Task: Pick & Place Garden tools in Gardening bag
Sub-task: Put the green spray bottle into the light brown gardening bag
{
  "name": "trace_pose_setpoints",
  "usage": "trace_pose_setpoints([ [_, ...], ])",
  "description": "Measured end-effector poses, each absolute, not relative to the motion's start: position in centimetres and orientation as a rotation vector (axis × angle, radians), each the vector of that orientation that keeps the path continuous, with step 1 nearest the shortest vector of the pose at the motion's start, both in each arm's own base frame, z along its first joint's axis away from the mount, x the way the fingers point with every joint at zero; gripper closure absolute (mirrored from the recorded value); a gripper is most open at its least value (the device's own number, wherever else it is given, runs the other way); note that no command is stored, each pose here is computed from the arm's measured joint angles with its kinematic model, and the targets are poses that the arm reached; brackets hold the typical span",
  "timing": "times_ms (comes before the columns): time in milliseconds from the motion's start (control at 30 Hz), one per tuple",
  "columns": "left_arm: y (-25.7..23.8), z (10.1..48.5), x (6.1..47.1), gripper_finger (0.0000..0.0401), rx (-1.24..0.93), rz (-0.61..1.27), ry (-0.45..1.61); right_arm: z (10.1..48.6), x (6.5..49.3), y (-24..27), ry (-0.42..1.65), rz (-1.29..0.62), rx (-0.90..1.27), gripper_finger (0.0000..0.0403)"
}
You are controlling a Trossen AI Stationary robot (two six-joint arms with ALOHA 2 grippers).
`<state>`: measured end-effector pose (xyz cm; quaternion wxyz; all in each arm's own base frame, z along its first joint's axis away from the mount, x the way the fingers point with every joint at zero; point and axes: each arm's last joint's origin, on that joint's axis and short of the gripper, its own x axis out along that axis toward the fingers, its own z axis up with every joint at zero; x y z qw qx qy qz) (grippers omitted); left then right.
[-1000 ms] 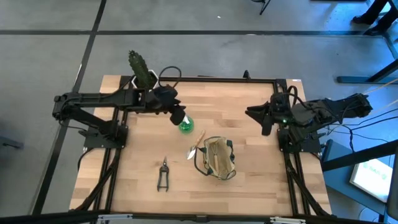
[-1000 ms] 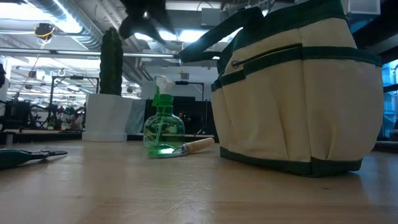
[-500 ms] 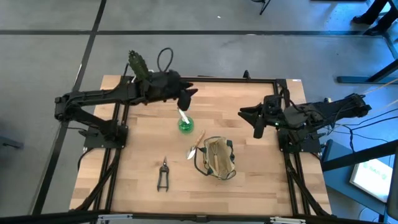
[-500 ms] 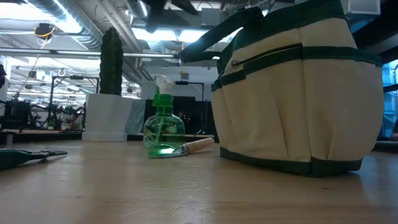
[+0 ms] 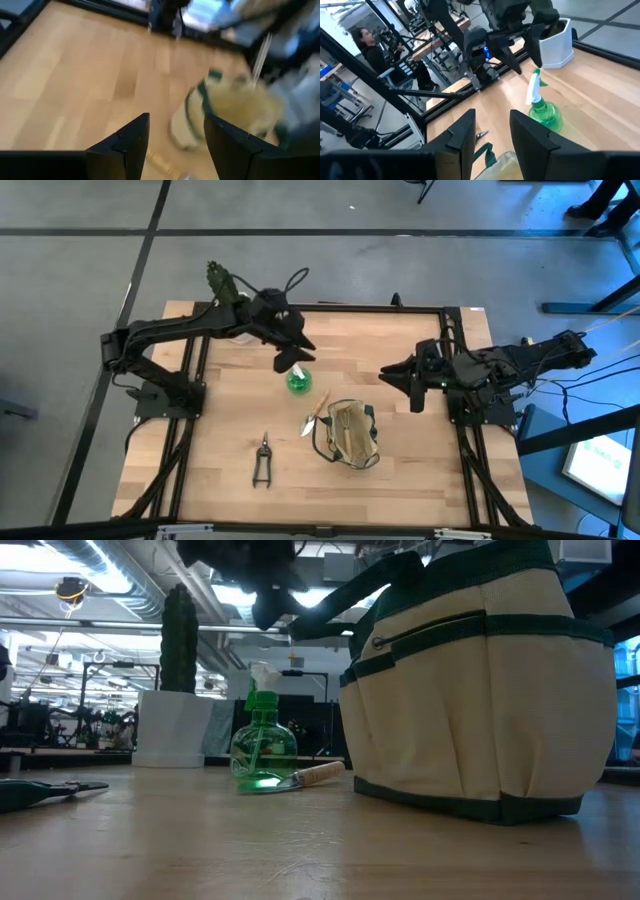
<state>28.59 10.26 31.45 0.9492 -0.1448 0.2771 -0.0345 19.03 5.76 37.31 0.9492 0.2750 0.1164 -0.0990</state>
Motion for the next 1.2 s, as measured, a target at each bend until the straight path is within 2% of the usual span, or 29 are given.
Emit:
trace_pose_setpoints([
  [333, 9.8, 30.5, 28.2, 0.0217, 0.026, -0.087, 0.713, 37.1, 19.0, 5.7, 0.254, -0.207, 0.551, 0.0279],
  [533, 9.6, 30.7, 28.1, 0.0217, 0.220, -0.103, 0.967, 37.1, 19.0, 5.7, 0.248, -0.227, 0.548, 0.0279],
  [700, 8.9, 31.2, 29.5, 0.0217, 0.352, -0.185, 1.030, 37.1, 19.0, 5.6, 0.239, -0.246, 0.569, 0.0279],
  [1067, 7.3, 29.5, 30.7, 0.0217, 0.548, -0.324, 1.251, 37.1, 19.0, 5.6, 0.237, -0.249, 0.596, 0.0279],
  [1200, 7.4, 29.4, 31.0, 0.0217, 0.611, -0.304, 1.263, 37.1, 19.0, 5.6, 0.241, -0.250, 0.594, 0.0279],
])
